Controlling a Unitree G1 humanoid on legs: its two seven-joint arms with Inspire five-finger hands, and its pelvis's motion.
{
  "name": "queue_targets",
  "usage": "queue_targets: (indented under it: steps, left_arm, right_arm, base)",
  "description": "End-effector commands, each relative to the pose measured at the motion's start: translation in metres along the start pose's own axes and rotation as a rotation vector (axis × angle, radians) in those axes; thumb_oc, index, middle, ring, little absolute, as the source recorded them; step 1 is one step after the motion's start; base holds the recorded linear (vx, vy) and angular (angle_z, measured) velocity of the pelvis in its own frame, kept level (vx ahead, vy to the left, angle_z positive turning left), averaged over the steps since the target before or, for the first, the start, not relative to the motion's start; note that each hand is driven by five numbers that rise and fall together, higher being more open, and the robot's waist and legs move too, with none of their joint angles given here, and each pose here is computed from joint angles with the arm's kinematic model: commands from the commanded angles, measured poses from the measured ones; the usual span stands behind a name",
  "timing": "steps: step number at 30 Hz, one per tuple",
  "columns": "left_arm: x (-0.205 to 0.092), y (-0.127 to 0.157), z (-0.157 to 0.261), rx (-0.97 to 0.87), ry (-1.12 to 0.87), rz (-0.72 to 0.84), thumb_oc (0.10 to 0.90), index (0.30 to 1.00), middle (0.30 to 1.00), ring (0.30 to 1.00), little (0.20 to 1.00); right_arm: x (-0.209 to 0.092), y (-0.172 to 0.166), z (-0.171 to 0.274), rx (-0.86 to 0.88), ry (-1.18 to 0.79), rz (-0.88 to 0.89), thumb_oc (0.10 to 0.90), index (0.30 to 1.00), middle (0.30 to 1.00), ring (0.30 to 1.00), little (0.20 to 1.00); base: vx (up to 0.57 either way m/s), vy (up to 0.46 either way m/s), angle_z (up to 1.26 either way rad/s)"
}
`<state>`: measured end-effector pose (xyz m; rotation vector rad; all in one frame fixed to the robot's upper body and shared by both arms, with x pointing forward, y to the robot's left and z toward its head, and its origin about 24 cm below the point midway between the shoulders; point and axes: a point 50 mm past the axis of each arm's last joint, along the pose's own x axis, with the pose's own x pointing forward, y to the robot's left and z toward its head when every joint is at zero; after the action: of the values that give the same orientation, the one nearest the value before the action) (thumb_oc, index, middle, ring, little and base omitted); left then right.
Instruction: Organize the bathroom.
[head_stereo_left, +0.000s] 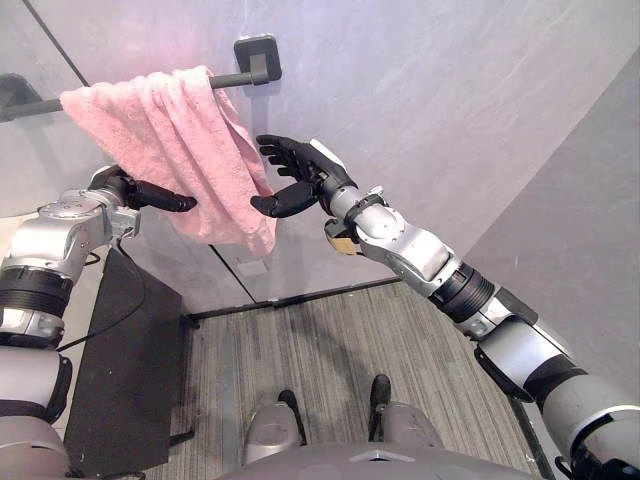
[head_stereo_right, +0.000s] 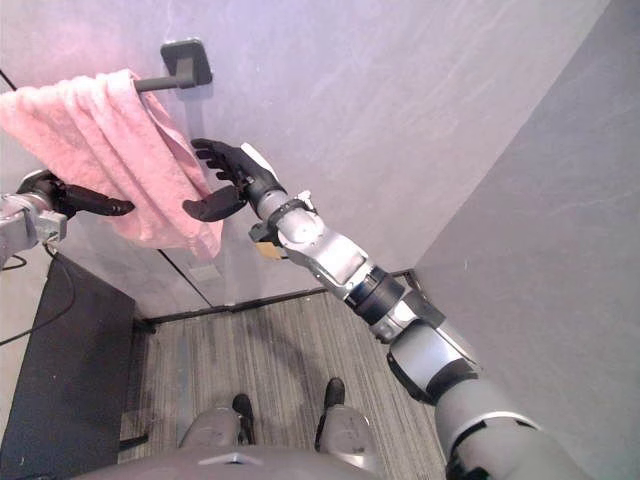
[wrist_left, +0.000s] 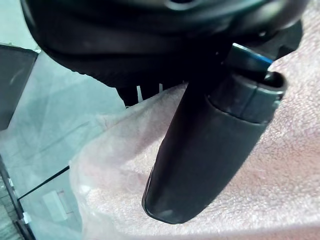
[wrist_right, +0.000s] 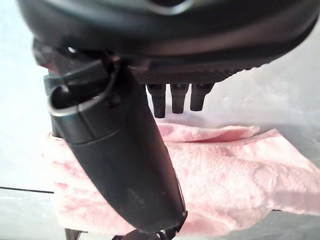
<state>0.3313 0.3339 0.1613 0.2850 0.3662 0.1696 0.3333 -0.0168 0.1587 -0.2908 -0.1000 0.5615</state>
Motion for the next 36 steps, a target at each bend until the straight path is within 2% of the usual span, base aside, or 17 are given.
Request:
queue_targets:
  steps: [1, 10, 16, 23, 30, 36]
  left_arm:
    - [-0.018, 0.038, 0.066, -0.033, -0.318, 0.19, 0.8, 0.9, 0.9, 0.9, 0.9]
    - [-0.015, 0.033, 0.066, -0.06, -0.346, 0.189, 0.8, 0.9, 0.9, 0.9, 0.9]
    - [-0.018, 0.03, 0.081, -0.119, -0.43, 0.213, 0.8, 0.9, 0.9, 0.9, 0.9]
    - [-0.023, 0.013, 0.109, -0.259, -0.521, 0.218, 0.8, 0.9, 0.9, 0.9, 0.9]
    - [-0.021, -0.004, 0.113, -0.287, -0.524, 0.171, 0.8, 0.9, 0.9, 0.9, 0.9]
    - [-0.023, -0.011, 0.118, -0.293, -0.545, 0.165, 0.8, 0.9, 0.9, 0.9, 0.9]
  right_arm:
    - [0.006, 0.001, 0.067, -0.024, -0.295, -0.022, 0.8, 0.9, 0.9, 0.9, 0.9]
    - [0.008, -0.01, 0.077, -0.086, -0.336, -0.083, 0.8, 0.9, 0.9, 0.9, 0.9]
    - [0.008, -0.022, 0.087, -0.149, -0.388, -0.162, 0.8, 0.9, 0.9, 0.9, 0.9]
    - [0.01, -0.038, 0.084, -0.034, -0.356, -0.227, 0.8, 0.9, 0.9, 0.9, 0.9]
    - [0.015, -0.045, 0.076, 0.041, -0.322, -0.263, 0.8, 0.9, 0.9, 0.9, 0.9]
    - [0.02, -0.042, 0.071, 0.099, -0.29, -0.218, 0.8, 0.9, 0.9, 0.9, 0.9]
  base:
    - [0.0, 0.0, 0.0]
    - [0.0, 0.001, 0.0]
    - [0.0, 0.0, 0.0]
    - [0.02, -0.011, 0.02]
    - [0.03, -0.01, 0.03]
    - [0.0, 0.0, 0.0]
